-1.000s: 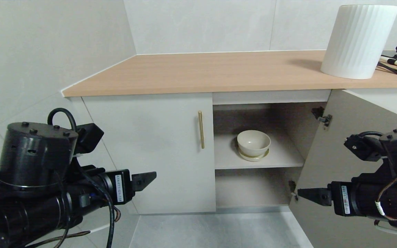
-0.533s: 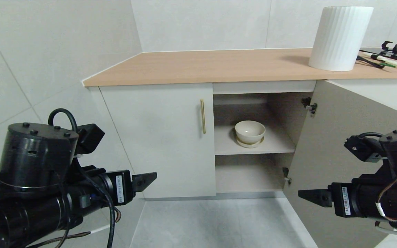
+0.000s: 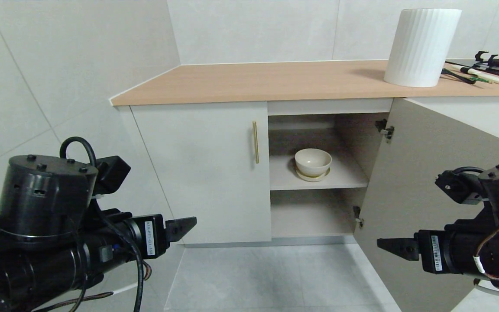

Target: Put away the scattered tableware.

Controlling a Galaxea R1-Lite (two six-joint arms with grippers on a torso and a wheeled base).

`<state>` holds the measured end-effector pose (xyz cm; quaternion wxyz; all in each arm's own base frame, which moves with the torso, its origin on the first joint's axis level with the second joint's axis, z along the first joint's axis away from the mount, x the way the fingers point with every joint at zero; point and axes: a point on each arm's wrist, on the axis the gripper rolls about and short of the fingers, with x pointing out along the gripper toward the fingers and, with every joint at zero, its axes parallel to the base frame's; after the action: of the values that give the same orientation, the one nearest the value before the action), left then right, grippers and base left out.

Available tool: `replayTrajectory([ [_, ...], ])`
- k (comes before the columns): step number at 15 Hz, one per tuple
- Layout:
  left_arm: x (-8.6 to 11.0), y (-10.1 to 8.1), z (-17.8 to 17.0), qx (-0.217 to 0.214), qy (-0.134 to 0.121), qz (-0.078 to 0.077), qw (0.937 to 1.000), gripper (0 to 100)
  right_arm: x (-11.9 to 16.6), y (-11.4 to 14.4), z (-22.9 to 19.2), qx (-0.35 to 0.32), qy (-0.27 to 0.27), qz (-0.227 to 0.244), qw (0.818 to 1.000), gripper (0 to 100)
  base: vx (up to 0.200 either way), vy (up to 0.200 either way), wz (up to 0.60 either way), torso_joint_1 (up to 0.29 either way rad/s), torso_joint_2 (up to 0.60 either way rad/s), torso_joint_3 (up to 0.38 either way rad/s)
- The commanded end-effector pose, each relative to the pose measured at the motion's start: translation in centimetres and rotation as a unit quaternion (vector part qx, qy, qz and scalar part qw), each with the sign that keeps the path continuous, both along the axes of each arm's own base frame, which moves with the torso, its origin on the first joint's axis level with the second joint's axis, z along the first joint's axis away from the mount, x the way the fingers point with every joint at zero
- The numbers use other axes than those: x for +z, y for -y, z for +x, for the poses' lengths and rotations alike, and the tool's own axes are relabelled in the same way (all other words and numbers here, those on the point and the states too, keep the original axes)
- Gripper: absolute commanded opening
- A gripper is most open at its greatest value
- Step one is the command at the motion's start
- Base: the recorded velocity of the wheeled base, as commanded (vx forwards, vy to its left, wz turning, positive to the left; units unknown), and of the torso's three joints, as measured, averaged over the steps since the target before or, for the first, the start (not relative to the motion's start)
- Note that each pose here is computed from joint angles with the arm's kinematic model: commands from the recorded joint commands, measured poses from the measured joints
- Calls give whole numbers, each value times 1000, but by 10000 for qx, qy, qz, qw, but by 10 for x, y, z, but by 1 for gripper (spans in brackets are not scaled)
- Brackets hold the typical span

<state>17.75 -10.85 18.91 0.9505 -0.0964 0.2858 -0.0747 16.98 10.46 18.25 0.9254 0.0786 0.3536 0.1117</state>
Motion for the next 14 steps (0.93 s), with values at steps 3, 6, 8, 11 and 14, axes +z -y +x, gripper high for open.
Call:
replayTrajectory([
  [3, 0, 0, 0, 9, -3, 2, 10000, 100, 1, 1, -2, -20, -36, -55, 10000, 100, 0, 0, 0, 0, 0, 0],
  [6, 0, 0, 0, 11, 7, 8, 10000, 100, 8, 9, -11, 53, 111, -228, 9997, 100, 0, -133, 0, 2, 0, 8],
  [8, 0, 0, 0, 11, 7, 8, 10000, 100, 15, 19, -23, 149, 11, -514, 9986, 100, 0, -200, 0, 2, 2, 14],
  [11, 0, 0, 0, 11, 1, 12, 10000, 100, 21, 31, -40, 323, -205, -891, 9953, 100, 0, -200, 0, 7, 1, 5],
  [14, 0, 0, 0, 11, 1, 12, 10000, 100, 30, 37, -51, 344, -480, -1058, 9926, 100, 0, -200, 0, 7, 2, -1],
])
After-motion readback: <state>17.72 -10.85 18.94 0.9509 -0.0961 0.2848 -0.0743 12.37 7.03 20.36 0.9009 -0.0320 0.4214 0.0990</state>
